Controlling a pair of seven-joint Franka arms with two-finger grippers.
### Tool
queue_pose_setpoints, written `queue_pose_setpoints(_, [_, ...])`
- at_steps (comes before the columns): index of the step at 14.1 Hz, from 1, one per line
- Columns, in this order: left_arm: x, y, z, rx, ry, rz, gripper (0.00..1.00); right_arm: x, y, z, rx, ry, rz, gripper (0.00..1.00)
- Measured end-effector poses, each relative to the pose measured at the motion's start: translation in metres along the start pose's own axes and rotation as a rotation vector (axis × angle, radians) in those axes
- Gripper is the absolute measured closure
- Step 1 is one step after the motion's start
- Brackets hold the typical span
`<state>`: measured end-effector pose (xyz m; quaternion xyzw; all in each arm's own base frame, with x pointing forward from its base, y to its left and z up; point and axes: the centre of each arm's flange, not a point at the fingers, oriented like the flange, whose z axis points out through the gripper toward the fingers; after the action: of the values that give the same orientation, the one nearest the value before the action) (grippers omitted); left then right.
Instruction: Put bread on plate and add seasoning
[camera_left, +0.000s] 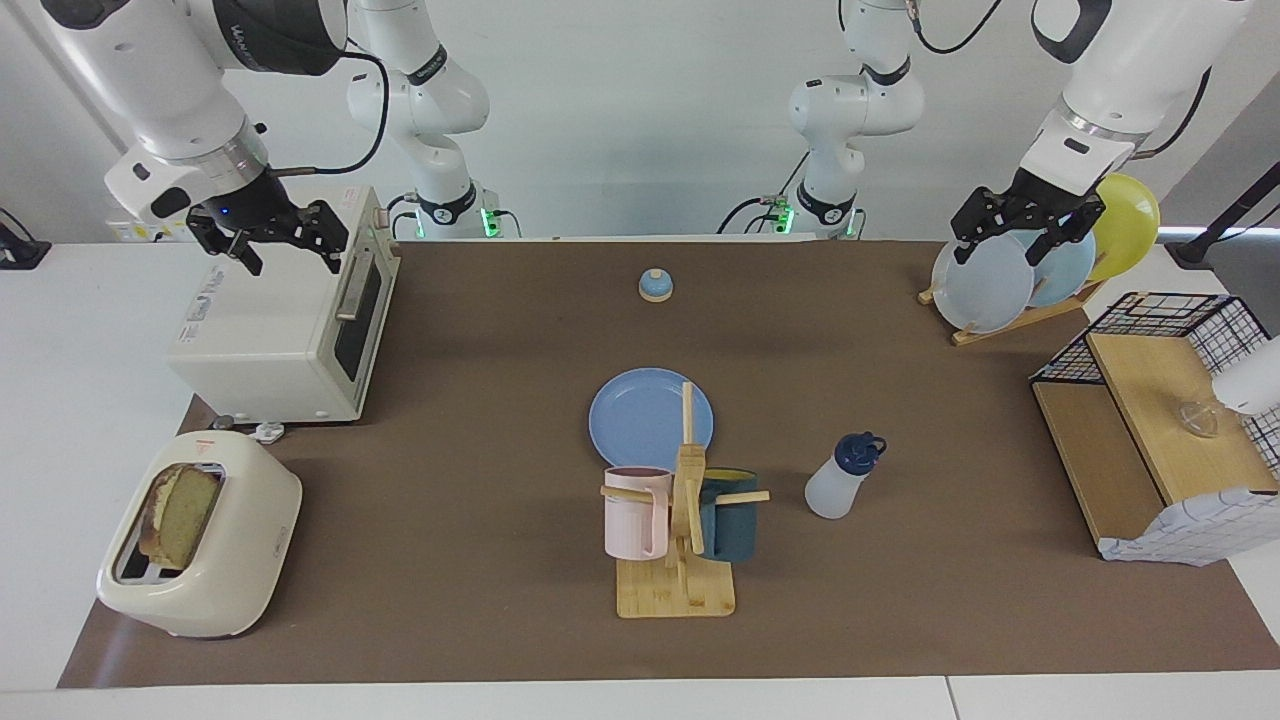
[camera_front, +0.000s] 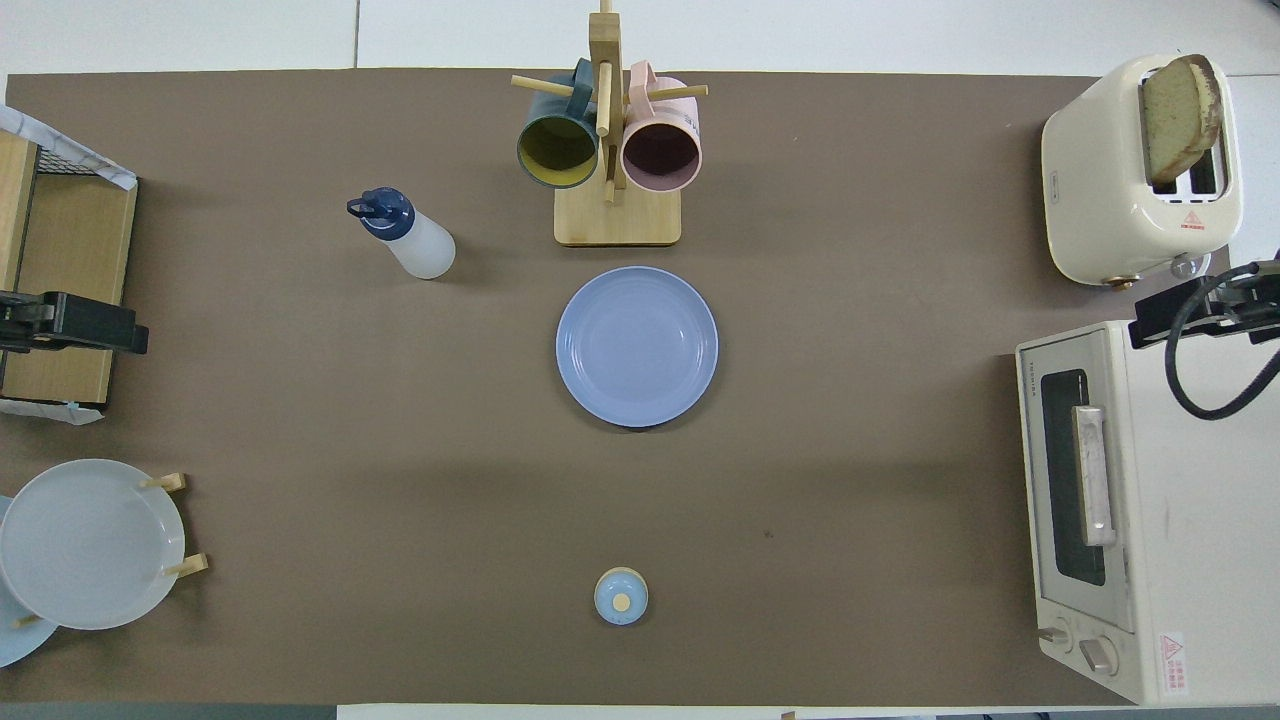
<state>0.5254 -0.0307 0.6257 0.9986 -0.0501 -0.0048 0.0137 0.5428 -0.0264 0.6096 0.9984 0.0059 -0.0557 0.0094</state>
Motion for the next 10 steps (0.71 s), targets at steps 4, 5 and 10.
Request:
queue_pose_setpoints(4, [0.000, -0.001, -0.001, 0.000, 0.002, -0.002, 0.00, 0.000, 0.000, 0.000, 0.000, 0.000, 0.000, 0.00])
queue_pose_setpoints(5, [0.001, -0.001, -0.001, 0.000, 0.009, -0.002, 0.00, 0.000, 0.000, 0.000, 0.000, 0.000, 0.000, 0.00])
queue_pose_setpoints(10, [0.004, 0.017, -0.003, 0.002, 0.033, 0.033, 0.00, 0.000, -0.001, -0.001, 0.000, 0.002, -0.001, 0.00])
